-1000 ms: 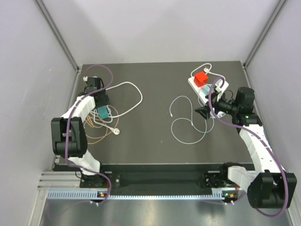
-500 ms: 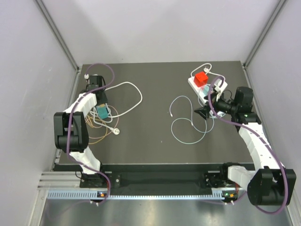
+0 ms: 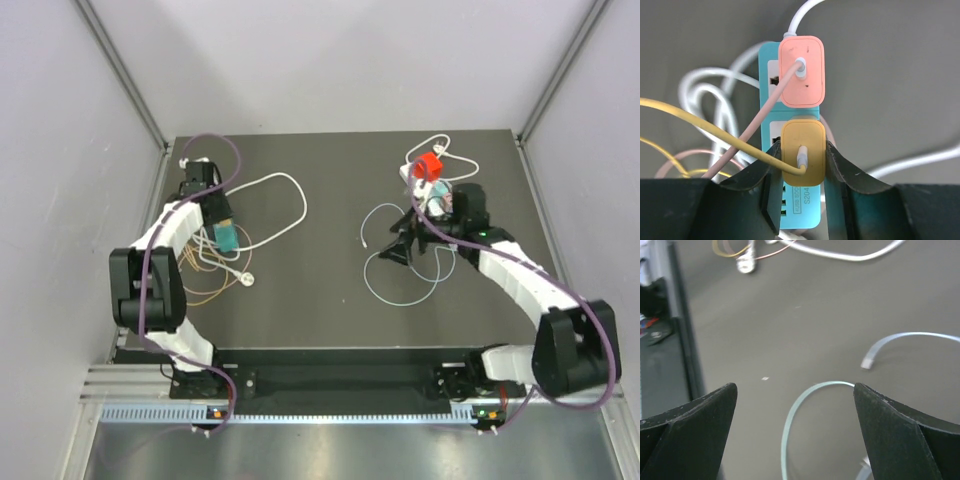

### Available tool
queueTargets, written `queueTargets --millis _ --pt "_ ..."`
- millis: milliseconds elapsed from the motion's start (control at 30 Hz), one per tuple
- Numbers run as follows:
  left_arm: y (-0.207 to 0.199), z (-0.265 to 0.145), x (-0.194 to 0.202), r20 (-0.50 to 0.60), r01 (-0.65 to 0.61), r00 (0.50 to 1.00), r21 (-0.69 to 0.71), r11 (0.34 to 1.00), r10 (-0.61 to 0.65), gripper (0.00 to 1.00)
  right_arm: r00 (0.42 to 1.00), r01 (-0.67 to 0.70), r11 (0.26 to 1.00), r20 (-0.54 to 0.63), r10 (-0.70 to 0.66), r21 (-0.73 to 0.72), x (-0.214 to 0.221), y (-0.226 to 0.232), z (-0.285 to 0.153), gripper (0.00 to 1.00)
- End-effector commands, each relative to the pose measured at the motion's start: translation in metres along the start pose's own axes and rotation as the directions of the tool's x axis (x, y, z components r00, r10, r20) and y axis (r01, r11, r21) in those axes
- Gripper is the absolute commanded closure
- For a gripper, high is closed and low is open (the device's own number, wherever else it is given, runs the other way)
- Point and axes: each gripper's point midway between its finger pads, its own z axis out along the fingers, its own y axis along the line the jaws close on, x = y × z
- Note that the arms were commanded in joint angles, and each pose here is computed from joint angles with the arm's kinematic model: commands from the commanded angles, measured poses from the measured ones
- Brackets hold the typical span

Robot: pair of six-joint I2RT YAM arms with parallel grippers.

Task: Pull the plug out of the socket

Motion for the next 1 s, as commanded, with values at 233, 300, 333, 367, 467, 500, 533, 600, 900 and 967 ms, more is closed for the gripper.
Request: queueTargets --millis 233,300,333,367,467,500,533,600,900,967 --pt "-0.112 -0.081 0.014 0.028 0.145 0.983 0.494 0.857 -0.182 1.00 0.960 -0.281 0.953 -0.032 0.279 -0.112 -0.023 0.026 0.094 0.00" --pt "-0.132 -0.092 0.023 0.027 0.158 0.979 0.540 0.827 -0.204 1.00 0.930 -0.366 0.929 -0.001 0.367 -0.058 -0.027 0.017 0.109 0.00" --pt "-0.137 -0.094 0.025 0.026 0.165 0.976 0.547 0.821 -0.214 1.00 0.929 -0.367 0.927 0.022 0.369 -0.072 -0.035 0.020 0.117 0.00" --pt "-0.149 -0.102 0.031 0.011 0.183 0.974 0.563 0.806 -0.228 1.00 0.921 -0.386 0.920 0.025 0.388 -0.072 -0.036 0.020 0.122 0.00" --pt "-0.161 -0.107 0.042 -0.004 0.240 0.958 0.555 0.796 -0.286 1.00 0.904 -0.426 0.901 0.010 0.428 -0.086 -0.037 0.026 0.143 0.00" --pt "-0.163 -0.109 0.042 0.008 0.253 0.951 0.557 0.791 -0.309 1.00 0.887 -0.461 0.885 -0.006 0.461 -0.070 -0.030 0.024 0.151 0.00" --pt "-0.170 -0.113 0.044 0.022 0.257 0.946 0.562 0.786 -0.324 1.00 0.884 -0.467 0.881 -0.004 0.468 -0.077 -0.034 0.026 0.157 0.00" --pt "-0.171 -0.113 0.047 0.022 0.313 0.923 0.543 0.779 -0.385 1.00 0.856 -0.517 0.854 -0.015 0.517 -0.056 -0.026 0.024 0.167 0.00" --pt "-0.201 -0.119 0.055 0.021 0.404 0.871 0.540 0.739 -0.491 1.00 0.856 -0.517 0.856 -0.049 0.515 -0.024 -0.007 0.035 0.182 0.00" --pt "-0.210 -0.121 0.057 0.013 0.412 0.867 0.546 0.730 -0.499 1.00 0.860 -0.508 0.861 -0.044 0.508 -0.002 -0.006 0.033 0.183 0.00"
